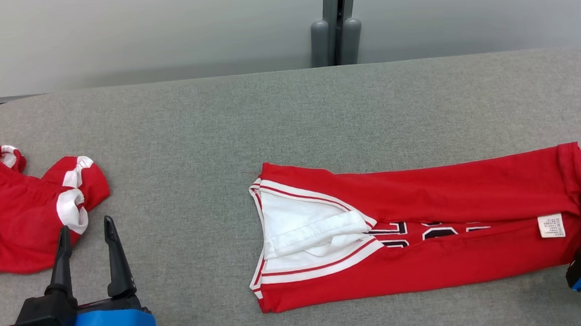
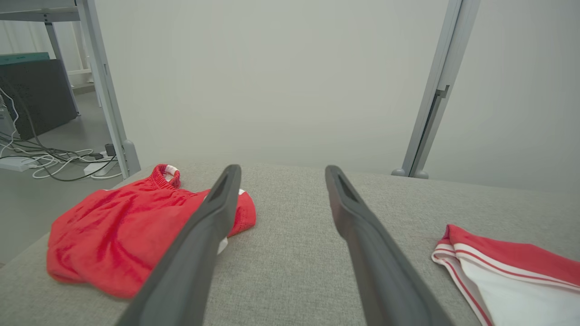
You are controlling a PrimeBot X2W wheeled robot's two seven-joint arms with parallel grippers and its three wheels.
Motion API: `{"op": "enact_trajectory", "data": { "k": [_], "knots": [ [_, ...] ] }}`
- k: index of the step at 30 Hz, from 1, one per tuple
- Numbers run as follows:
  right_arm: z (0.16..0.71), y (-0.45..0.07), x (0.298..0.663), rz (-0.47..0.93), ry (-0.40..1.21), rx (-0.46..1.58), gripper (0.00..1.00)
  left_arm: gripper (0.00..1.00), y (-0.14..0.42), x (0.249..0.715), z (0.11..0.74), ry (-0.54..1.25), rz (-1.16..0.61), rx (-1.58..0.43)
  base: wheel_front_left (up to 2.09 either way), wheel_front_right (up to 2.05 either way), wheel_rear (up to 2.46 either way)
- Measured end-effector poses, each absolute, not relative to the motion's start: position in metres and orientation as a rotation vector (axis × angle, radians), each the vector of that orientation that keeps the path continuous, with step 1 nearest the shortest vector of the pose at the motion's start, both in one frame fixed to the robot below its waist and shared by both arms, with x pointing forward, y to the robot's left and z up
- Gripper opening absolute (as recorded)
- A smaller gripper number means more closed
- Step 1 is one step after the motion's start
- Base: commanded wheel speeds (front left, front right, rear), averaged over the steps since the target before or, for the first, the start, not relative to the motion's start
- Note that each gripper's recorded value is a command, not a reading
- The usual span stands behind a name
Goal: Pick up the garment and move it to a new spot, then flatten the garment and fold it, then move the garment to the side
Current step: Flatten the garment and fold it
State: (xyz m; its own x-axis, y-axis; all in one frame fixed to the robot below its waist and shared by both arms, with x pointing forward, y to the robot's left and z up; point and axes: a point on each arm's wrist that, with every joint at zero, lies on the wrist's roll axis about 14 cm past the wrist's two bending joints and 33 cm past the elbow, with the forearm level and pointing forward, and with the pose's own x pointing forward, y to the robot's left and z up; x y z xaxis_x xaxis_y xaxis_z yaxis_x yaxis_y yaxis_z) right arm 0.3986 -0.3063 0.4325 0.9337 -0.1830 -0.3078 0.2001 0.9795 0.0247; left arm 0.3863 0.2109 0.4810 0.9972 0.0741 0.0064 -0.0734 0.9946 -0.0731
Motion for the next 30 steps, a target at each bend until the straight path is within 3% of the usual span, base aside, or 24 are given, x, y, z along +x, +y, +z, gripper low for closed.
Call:
{"op": "enact_trajectory", "data": {
  "k": [30],
  "knots": [
    [0.461, -0.071, 0.43, 0.374, 0.257, 0.183, 0.0, 1.0, 0.213, 0.374, 0.471, 0.02, 0.082, -0.083, 0.0, 0.0, 0.0]
  ]
}}
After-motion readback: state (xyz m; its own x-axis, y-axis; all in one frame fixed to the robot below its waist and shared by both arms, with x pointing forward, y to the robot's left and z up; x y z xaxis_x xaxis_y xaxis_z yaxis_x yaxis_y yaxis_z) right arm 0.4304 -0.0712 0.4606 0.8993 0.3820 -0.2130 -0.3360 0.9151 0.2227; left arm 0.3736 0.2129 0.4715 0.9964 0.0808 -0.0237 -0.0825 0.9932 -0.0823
